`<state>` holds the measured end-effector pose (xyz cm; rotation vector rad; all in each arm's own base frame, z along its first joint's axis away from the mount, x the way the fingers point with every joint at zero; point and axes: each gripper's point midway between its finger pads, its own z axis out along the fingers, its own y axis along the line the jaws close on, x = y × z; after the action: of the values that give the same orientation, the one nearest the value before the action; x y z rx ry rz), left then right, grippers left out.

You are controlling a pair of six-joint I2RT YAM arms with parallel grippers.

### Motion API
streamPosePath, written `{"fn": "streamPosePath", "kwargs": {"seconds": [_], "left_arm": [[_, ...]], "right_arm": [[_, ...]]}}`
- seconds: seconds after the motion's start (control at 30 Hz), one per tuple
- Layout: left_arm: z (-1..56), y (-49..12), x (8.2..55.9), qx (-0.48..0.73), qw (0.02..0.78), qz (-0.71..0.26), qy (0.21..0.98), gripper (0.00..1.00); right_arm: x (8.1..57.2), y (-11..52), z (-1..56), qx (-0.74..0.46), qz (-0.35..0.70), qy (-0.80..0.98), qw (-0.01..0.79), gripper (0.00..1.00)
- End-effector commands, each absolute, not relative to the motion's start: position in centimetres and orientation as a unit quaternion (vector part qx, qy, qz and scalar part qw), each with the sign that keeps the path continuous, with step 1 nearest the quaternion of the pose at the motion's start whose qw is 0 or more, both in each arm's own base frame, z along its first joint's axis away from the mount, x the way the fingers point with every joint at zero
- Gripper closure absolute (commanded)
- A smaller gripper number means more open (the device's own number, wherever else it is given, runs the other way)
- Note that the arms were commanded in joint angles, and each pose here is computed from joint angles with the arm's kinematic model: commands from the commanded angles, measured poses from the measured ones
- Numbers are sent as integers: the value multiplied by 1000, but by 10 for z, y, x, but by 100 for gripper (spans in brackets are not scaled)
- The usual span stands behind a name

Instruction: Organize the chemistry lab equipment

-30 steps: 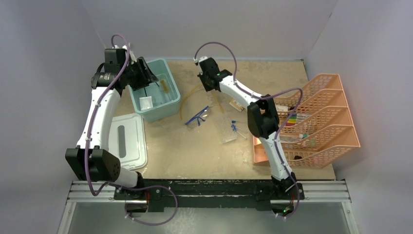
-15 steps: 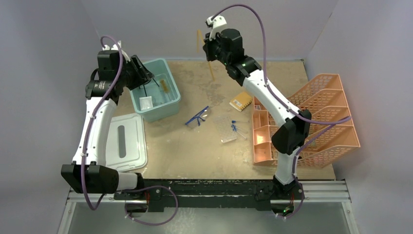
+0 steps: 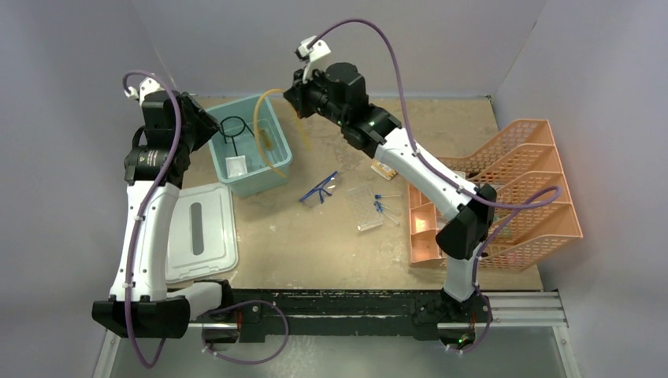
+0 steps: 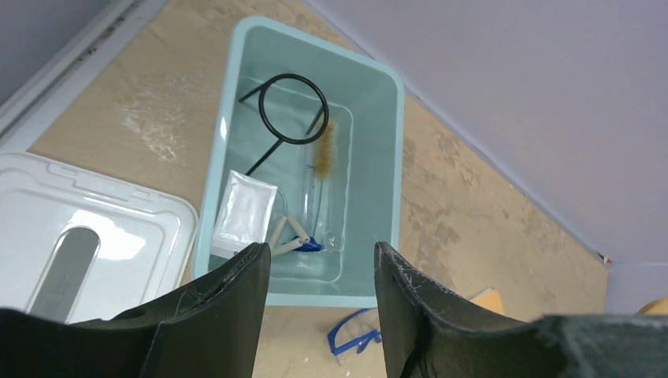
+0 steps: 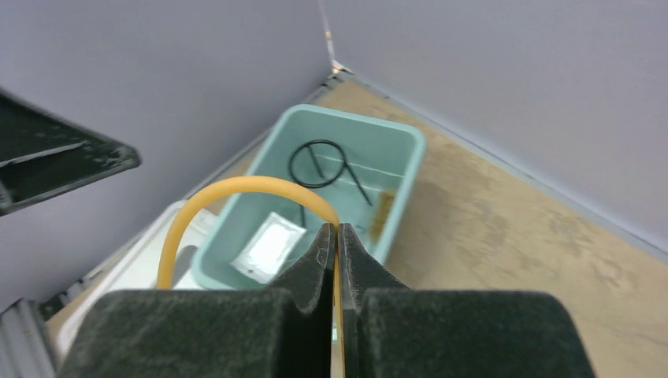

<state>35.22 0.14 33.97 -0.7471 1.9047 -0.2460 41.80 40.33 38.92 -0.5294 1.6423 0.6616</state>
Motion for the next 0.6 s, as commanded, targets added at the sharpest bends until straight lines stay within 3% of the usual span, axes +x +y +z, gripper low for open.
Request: {"fn": "streamPosePath", "kwargs": {"seconds": [0.0, 0.57], "left_arm": [[357, 22, 339, -351, 545, -75, 757, 50], [355, 32, 323, -367, 546, -50, 751, 49]], "right_arm": [[388, 423, 448, -217, 346, 652, 638, 100], [402, 494, 375, -243, 392, 658, 595, 100]]}}
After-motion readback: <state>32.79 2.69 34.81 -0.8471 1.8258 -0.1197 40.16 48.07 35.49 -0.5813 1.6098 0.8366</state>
